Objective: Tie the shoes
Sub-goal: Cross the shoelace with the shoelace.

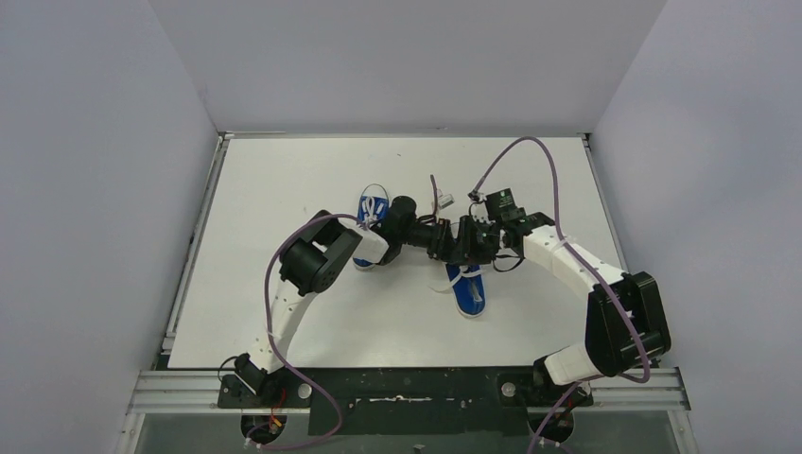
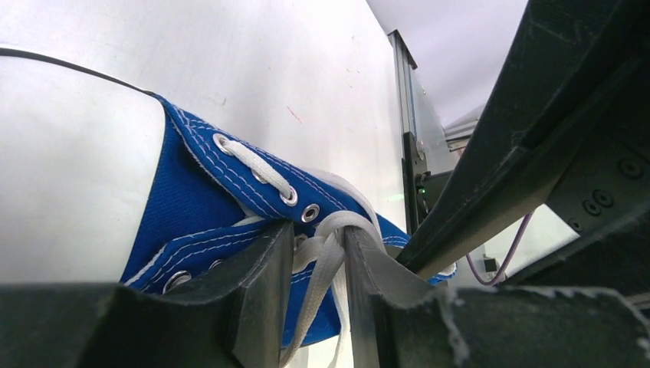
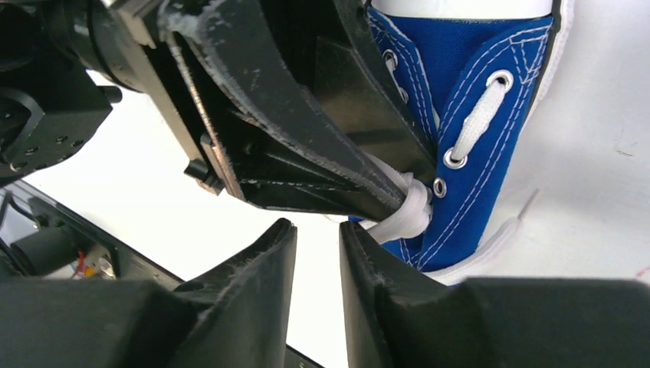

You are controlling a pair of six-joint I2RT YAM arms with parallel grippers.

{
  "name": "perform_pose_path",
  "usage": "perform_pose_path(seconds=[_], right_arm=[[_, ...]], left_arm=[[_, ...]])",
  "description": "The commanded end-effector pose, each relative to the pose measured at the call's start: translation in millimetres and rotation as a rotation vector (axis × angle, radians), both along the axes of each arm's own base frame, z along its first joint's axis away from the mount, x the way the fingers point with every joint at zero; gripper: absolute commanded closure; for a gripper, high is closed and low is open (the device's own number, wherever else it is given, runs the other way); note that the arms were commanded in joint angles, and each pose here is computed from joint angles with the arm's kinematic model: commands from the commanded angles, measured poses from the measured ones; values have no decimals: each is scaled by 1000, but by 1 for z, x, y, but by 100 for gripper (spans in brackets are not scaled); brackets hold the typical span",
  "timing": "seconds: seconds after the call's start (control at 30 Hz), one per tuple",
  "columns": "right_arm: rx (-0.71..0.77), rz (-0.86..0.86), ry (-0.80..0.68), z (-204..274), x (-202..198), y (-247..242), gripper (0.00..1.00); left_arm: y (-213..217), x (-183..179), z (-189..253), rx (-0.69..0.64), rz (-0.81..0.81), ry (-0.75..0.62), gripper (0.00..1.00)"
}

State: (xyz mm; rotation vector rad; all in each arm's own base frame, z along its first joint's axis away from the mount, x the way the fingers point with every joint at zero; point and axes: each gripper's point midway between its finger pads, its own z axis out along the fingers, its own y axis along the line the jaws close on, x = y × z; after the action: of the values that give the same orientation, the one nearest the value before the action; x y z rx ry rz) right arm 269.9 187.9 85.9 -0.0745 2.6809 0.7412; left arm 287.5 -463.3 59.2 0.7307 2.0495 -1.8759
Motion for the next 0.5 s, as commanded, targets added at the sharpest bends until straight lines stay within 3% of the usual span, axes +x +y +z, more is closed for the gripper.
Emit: perform_pose_path(seconds=[0.0, 0.47], right_arm=[[-53, 17, -46, 26, 6, -6, 68], [-75, -26, -62, 54, 11, -44, 56]], left_arm=[[-7, 2, -18, 3, 40, -13, 71], [-1, 1, -31, 26, 52, 9, 71]])
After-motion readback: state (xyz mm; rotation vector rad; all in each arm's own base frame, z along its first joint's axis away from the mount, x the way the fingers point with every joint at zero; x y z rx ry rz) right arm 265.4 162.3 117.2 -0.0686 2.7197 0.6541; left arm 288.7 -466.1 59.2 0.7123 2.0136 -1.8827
